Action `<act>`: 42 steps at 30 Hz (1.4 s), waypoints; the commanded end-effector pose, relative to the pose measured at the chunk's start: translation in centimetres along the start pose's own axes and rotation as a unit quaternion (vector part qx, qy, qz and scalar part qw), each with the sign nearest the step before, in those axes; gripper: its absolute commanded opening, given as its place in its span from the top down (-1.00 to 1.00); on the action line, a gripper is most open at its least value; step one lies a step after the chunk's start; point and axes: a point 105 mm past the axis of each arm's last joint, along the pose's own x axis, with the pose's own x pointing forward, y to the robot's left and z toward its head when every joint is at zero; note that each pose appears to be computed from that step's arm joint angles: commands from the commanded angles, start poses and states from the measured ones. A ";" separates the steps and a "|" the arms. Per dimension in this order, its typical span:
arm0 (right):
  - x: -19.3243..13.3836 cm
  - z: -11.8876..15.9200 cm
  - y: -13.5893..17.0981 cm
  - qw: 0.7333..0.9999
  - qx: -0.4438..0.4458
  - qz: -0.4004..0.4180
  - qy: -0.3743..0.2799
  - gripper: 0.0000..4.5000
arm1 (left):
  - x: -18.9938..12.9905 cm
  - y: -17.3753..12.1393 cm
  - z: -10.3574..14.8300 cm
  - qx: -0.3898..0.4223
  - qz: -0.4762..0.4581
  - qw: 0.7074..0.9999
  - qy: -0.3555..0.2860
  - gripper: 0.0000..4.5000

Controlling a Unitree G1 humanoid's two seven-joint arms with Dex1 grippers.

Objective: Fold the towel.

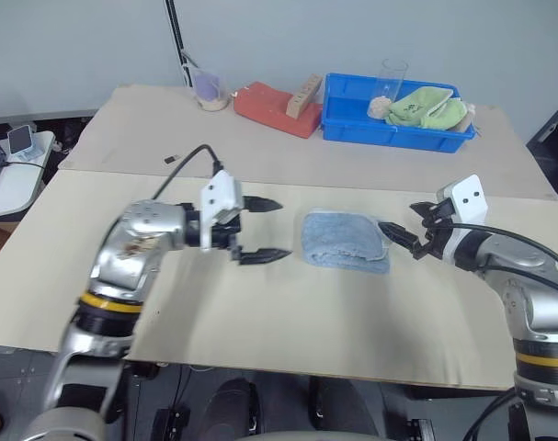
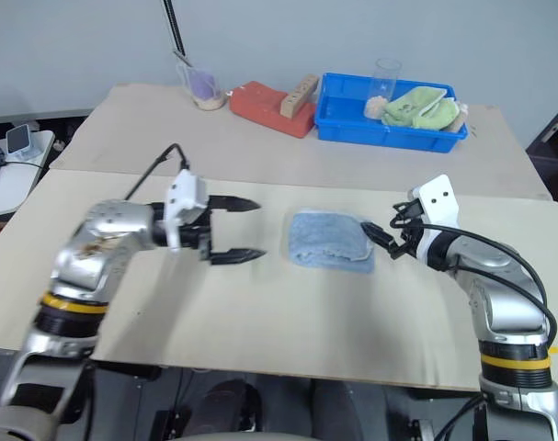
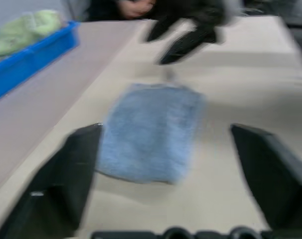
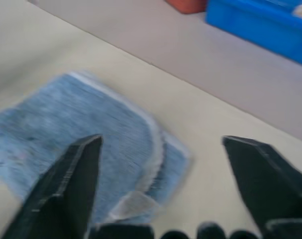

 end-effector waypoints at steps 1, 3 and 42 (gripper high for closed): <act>0.3 0.5 -0.9 1.000 0.022 0.000 0.000 -0.98 | -1.6 -1.4 3.0 0.023 -0.025 0.999 -0.030 -1.00; 1.2 -0.6 -1.4 0.999 0.042 -0.003 0.017 -0.98 | -2.0 -2.3 3.3 0.030 -0.032 0.999 -0.032 -1.00; 1.2 -5.1 -9.7 0.934 0.243 -0.262 -0.007 0.45 | -1.5 -3.2 3.6 0.028 -0.002 0.996 -0.082 -1.00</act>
